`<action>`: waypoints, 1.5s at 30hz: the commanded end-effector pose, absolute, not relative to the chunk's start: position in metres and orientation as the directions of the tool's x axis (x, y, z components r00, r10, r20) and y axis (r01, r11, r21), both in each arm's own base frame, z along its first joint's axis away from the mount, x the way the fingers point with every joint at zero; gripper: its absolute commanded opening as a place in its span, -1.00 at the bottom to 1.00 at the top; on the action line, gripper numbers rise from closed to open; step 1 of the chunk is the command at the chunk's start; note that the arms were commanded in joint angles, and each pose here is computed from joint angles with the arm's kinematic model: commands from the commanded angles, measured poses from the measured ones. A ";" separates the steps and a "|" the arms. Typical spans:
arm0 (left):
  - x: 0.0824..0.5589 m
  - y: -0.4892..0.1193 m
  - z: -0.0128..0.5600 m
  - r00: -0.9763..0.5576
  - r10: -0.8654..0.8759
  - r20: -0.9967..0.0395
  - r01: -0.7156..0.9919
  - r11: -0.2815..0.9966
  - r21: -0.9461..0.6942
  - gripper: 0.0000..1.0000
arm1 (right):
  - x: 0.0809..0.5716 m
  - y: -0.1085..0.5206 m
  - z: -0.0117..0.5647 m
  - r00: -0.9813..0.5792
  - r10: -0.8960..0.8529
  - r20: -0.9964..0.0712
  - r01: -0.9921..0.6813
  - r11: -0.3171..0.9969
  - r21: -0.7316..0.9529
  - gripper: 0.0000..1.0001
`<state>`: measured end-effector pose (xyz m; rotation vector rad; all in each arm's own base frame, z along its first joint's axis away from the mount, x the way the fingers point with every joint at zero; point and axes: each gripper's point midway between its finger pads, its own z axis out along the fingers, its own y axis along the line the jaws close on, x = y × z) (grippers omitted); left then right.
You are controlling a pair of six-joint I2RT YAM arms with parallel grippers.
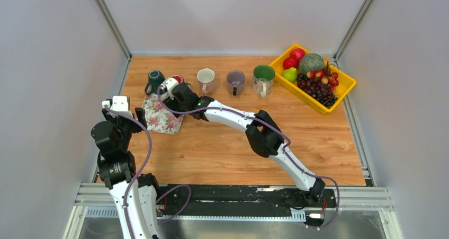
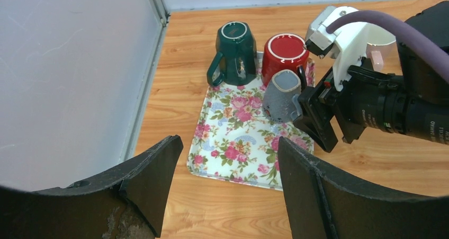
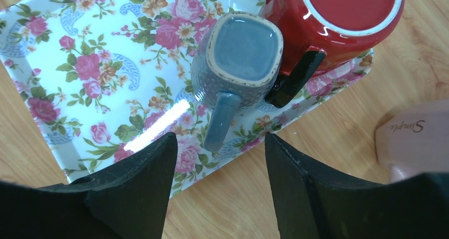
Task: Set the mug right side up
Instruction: Turn over the cup on the tray.
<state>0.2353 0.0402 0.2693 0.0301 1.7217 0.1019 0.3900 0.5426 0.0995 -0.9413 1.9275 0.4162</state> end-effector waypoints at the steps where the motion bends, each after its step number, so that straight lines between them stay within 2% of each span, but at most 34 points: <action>1: 0.237 0.045 0.272 -0.135 0.075 -0.988 -0.060 0.995 0.084 0.55 | 0.405 0.554 0.120 -0.270 -0.353 -0.896 -0.724 0.688 -0.053 0.28; 13: 0.237 0.046 0.272 -0.137 0.075 -0.988 -0.063 0.994 0.084 0.56 | 0.412 0.560 0.121 -0.283 -0.306 -0.909 -0.705 0.709 -0.019 0.05; 45: 0.237 0.047 0.272 -0.137 0.077 -0.988 -0.066 0.994 0.087 0.57 | 0.422 0.564 0.112 -0.290 -0.288 -0.913 -0.683 0.730 -0.013 -0.18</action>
